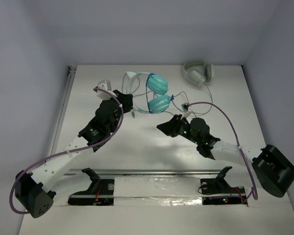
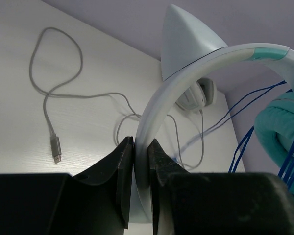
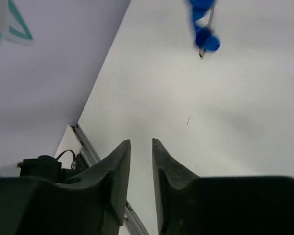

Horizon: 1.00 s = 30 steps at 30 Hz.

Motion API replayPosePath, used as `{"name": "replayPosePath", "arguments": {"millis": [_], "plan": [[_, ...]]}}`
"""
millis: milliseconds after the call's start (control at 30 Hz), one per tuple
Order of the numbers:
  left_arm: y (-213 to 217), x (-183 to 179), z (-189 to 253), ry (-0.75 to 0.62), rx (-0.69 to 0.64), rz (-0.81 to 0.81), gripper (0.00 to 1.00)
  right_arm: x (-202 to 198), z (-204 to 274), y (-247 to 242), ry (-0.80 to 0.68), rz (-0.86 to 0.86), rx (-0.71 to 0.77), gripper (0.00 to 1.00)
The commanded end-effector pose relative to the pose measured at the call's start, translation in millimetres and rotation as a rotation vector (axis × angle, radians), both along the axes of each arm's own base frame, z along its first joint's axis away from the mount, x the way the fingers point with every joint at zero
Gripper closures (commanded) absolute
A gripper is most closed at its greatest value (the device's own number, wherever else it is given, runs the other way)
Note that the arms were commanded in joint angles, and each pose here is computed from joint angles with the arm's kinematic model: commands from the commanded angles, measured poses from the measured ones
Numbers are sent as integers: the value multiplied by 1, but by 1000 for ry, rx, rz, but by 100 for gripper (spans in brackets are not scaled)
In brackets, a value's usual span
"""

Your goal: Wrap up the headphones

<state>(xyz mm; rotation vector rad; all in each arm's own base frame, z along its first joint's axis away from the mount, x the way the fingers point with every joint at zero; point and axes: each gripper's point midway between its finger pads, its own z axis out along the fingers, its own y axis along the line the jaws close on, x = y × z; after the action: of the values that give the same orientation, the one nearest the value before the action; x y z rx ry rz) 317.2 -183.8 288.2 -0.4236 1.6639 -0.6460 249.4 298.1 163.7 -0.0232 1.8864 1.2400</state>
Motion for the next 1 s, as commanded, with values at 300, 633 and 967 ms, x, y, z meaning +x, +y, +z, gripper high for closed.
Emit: {"name": "replayPosePath", "arguments": {"millis": [300,633,967], "plan": [[-22,-21,100,-111,-1,-172,100,26,75,-18,-310,-69,-31,43],[-34,-33,117,-127,-29,-257,100,44,95,-27,-397,-87,-51,33],[-54,-47,115,-115,-49,-311,100,56,129,-5,-494,-39,25,40]]}}
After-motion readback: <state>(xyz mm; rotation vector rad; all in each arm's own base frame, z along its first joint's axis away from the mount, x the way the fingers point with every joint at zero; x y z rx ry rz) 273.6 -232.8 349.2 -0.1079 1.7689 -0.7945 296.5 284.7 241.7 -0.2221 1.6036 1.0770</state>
